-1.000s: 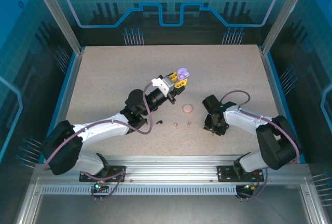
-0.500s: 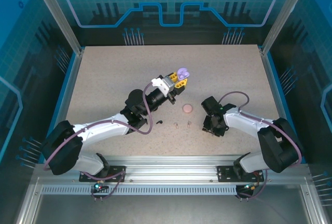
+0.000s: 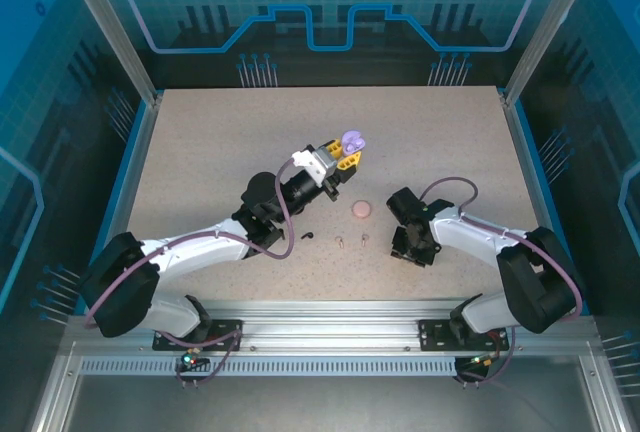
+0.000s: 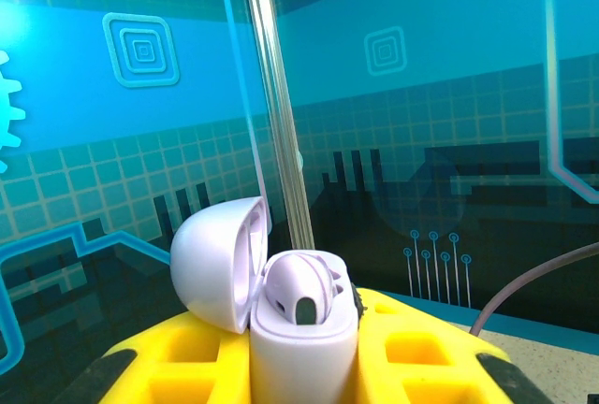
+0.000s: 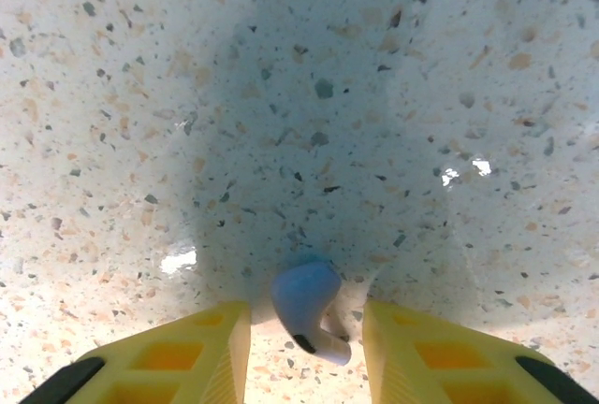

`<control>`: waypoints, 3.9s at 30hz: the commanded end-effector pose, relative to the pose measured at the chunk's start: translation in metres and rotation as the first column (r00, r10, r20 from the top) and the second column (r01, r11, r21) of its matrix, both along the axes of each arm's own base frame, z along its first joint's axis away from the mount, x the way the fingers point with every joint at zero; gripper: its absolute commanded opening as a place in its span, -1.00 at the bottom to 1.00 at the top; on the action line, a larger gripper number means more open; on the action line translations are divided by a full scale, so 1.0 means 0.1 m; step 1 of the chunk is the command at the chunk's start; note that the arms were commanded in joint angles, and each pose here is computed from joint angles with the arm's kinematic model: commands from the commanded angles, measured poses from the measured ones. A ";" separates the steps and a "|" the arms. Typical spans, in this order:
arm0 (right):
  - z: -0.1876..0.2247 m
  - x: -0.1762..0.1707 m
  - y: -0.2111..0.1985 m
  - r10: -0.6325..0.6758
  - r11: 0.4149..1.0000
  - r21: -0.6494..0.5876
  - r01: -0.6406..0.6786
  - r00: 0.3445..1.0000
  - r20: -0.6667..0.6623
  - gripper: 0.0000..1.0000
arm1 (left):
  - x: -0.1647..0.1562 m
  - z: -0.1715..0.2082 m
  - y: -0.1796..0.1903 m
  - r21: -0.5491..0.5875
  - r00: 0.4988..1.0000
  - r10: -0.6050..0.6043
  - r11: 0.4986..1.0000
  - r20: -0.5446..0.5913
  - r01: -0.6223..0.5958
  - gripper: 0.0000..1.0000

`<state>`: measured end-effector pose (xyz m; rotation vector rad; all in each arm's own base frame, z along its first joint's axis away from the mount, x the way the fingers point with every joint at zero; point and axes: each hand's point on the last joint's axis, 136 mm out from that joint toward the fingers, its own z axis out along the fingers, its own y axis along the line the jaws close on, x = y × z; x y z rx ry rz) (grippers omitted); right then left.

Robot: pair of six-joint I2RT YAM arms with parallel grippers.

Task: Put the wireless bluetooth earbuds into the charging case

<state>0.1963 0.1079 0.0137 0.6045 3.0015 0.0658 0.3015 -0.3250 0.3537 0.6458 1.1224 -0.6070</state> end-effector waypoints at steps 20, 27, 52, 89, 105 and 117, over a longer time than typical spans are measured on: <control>0.23 -0.02 -0.19 -0.115 0.990 -0.082 0.119 0.992 0.045 -0.22 | -0.05 0.19 0.01 -0.056 0.999 -0.019 0.998 0.033 0.021 -1.00; 0.19 0.08 -0.14 -0.200 0.979 -0.021 0.201 0.978 0.052 -0.17 | -0.05 0.18 -0.01 -0.058 0.999 -0.025 0.998 0.031 0.027 -1.00; -0.08 0.12 -0.11 -0.229 0.973 -0.024 0.229 0.973 0.000 -0.39 | -0.04 0.19 -0.03 -0.062 0.999 -0.028 0.998 0.032 0.030 -1.00; 2.69 1.02 0.01 0.096 0.976 0.063 -0.211 0.665 0.741 -0.75 | -0.19 0.26 -0.10 -0.005 0.992 -0.108 0.994 0.058 0.108 -1.00; 4.11 0.92 0.70 0.217 0.848 -0.035 -0.529 0.287 0.933 -0.73 | -0.12 0.25 -0.26 -0.002 0.988 -0.147 0.989 0.047 0.148 -1.00; 4.03 0.80 0.87 0.237 0.817 -0.035 -0.575 0.280 0.930 -0.73 | -0.09 0.20 -0.30 -0.006 0.988 -0.153 0.988 0.032 0.153 -1.00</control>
